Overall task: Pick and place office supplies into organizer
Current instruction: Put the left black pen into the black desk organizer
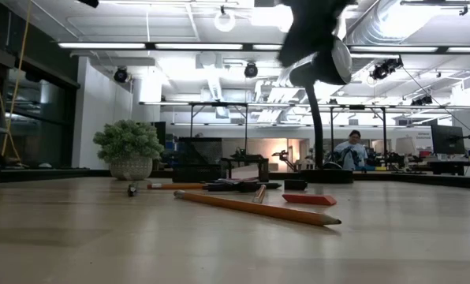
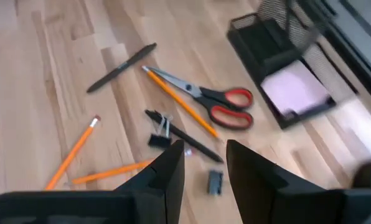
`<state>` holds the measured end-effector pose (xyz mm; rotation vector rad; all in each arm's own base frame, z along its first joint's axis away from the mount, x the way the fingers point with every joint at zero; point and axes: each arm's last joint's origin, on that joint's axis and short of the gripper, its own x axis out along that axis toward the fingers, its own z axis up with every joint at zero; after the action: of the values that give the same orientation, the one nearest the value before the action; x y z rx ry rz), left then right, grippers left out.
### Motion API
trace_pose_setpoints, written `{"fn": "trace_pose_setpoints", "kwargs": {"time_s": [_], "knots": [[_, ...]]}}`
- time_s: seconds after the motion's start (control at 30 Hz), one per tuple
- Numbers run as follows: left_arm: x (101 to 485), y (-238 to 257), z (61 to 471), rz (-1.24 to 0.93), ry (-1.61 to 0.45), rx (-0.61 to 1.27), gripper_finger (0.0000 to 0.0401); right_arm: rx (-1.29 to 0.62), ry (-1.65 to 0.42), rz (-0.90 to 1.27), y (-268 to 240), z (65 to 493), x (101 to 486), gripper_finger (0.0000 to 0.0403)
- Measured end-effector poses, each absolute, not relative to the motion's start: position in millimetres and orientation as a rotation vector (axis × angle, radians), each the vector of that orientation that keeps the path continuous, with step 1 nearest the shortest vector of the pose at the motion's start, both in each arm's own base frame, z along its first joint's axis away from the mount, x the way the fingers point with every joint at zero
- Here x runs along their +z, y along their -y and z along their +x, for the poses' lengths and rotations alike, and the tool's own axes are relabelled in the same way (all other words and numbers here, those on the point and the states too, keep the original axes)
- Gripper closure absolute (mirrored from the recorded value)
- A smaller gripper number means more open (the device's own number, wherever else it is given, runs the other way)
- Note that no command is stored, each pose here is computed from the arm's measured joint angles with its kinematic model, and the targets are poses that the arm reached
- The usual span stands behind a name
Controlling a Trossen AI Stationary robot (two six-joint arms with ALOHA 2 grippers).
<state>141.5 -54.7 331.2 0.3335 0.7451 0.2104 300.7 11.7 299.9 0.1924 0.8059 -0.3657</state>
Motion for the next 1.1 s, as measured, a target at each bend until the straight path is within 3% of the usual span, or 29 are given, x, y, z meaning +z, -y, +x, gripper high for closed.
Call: {"fn": "trace_pose_setpoints", "kwargs": {"time_s": [0.33, 0.53, 0.83, 1.1], "knots": [[328, 63, 158, 0.295, -0.711, 0.243, 0.0295, -0.451, -0.711, 0.317, -33, 224, 287, 0.0290], [314, 60, 186, 0.127, -0.749, 0.375, 0.0295, -0.455, -0.678, 0.357, -38, 193, 276, 0.0290], [292, 52, 217, -0.074, -0.778, 0.541, 0.0295, -0.376, -0.644, 0.332, -43, 157, 281, 0.0290], [273, 42, 235, -0.353, -0.840, 0.640, 0.0295, -0.184, -0.811, 0.229, -44, 139, 279, 0.0290]]}}
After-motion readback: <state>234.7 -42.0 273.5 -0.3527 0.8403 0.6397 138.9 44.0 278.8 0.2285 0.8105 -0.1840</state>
